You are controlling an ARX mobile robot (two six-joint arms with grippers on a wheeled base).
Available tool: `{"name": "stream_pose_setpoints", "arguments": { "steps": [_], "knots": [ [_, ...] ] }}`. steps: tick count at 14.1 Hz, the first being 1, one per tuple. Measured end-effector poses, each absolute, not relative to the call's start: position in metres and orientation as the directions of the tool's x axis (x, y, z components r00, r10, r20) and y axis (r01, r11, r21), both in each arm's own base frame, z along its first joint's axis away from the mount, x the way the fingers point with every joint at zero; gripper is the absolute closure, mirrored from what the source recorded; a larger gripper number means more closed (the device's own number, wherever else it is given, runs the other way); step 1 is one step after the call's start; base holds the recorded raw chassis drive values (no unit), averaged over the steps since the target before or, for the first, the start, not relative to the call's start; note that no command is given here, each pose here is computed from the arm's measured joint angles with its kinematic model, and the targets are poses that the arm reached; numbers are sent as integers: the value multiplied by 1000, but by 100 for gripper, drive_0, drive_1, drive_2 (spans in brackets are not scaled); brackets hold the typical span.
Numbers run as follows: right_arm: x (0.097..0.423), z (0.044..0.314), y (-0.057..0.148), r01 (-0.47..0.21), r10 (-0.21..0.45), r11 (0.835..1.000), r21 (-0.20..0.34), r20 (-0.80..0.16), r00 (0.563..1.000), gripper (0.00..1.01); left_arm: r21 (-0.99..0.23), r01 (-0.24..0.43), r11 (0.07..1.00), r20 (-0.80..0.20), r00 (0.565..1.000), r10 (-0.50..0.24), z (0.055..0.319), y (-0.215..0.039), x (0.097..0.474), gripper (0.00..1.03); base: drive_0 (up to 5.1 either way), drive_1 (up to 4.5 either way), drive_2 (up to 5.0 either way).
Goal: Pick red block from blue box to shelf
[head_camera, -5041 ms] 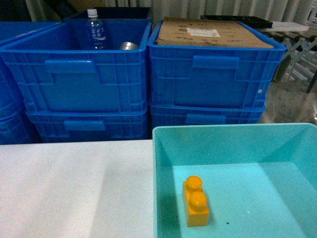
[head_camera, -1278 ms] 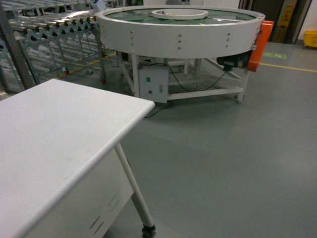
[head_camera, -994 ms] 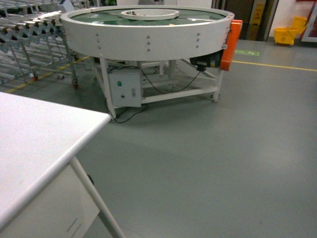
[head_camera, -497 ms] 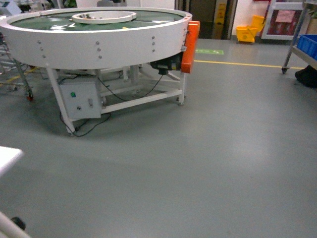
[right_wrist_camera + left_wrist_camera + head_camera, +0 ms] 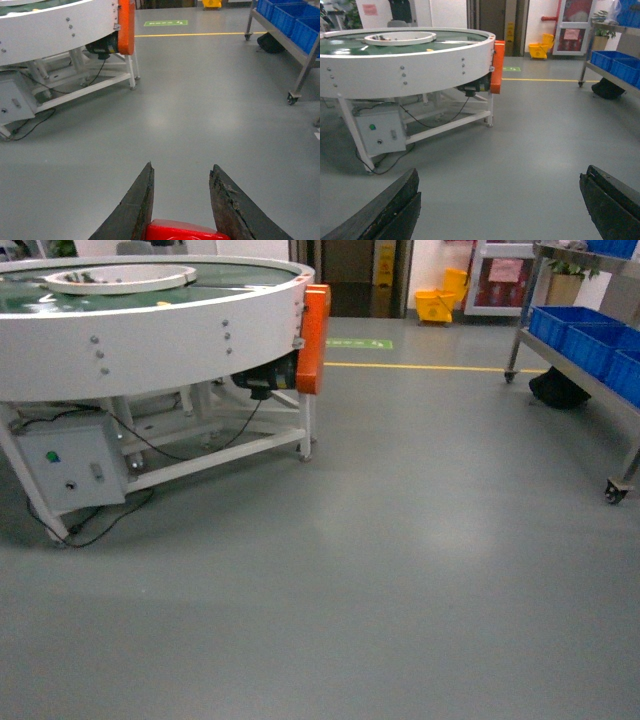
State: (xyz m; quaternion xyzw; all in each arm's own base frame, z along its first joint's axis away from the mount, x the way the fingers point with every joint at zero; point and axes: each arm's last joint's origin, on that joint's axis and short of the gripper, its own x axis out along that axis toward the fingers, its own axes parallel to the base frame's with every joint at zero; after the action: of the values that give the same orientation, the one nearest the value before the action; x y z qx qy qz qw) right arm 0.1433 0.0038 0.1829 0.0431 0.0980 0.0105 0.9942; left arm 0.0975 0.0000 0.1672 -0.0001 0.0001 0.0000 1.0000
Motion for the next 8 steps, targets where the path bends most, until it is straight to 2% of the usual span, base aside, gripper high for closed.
{"name": "stream_pose_setpoints", "arguments": {
  "steps": [4, 8],
  "knots": [
    [143, 183, 4, -12, 29, 996, 88, -195, 980, 73, 0, 1, 1000, 1, 1000, -1, 167, 0, 97, 5, -29, 159, -592],
    [143, 183, 4, -12, 29, 996, 88, -196, 980, 73, 0, -2, 1000, 0, 1000, 2, 167, 0, 97, 5, 95, 95, -655]
  ]
}}
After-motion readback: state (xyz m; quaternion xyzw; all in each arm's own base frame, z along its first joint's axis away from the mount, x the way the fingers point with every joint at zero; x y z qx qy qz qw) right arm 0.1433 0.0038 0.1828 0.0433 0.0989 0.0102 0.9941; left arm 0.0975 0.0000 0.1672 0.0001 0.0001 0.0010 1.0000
